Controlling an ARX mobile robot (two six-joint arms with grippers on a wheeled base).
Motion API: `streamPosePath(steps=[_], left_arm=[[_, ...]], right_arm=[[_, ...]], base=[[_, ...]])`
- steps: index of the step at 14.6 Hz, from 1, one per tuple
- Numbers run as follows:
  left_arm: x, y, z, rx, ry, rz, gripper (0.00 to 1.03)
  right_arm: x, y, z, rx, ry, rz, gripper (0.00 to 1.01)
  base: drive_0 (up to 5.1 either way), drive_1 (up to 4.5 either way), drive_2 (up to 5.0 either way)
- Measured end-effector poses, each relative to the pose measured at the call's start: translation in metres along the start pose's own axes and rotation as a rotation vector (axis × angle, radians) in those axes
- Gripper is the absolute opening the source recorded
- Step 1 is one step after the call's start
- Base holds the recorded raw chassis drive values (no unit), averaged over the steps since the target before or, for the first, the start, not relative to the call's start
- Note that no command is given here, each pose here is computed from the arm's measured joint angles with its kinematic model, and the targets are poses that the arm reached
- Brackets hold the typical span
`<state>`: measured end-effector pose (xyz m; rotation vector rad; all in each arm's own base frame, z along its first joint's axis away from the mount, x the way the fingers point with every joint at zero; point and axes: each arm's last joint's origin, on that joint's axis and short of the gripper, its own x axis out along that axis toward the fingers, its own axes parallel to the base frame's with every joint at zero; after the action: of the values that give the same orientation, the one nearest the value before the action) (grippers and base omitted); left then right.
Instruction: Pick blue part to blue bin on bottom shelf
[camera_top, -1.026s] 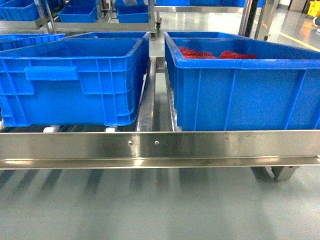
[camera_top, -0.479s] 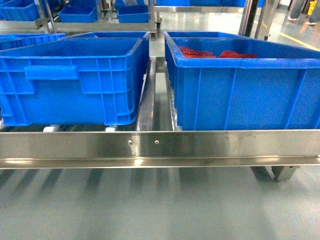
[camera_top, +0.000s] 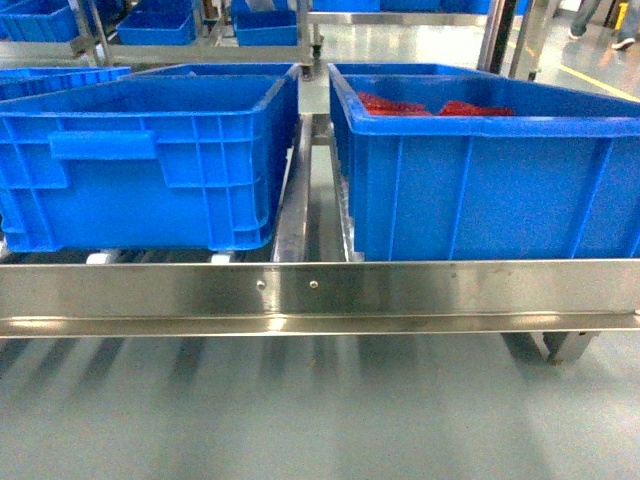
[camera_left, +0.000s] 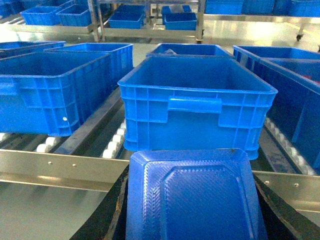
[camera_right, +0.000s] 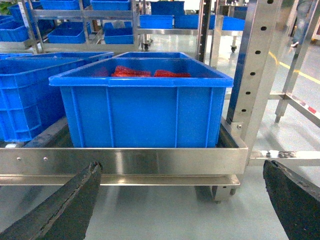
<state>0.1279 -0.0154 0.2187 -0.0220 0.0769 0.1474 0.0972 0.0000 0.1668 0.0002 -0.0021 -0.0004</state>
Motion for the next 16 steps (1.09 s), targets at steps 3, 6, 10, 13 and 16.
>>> streamPosePath(steps=[3,6,10,13,16], left_arm=[[0.0,0.0,0.0,0.0,0.0,0.0,0.44],[-0.0001,0.0,0.0001,0.0,-0.001,0.0,0.44],[-0.0001,0.0001,0.0001,-0.001,-0.001,0.003,0.44],[0.0,0.0001,0.0,0.0,0.0,0.001,0.44],[0.0,0.0001,0.0001,0.0,-0.001,0.001,0.44]], right_arm=[[0.0,0.0,0.0,0.0,0.0,0.0,0.98],[0.0,0.0,0.0001,0.0,-0.002,0.0,0.98],[0.0,0.0,0.0003,0.0,-0.003,0.0,0.98],[0.0,0.0,0.0003,0.0,-0.003,0.001,0.98],[0.0,0.0,-0.0001,0.0,0.001,0.0,0.98]], base=[[0.0,0.0,0.0],[0.0,2.81,-2.9],[-0.1,4.2,-4.4],[0.0,4.24,-4.3],[0.0,4.3,-4.3]])
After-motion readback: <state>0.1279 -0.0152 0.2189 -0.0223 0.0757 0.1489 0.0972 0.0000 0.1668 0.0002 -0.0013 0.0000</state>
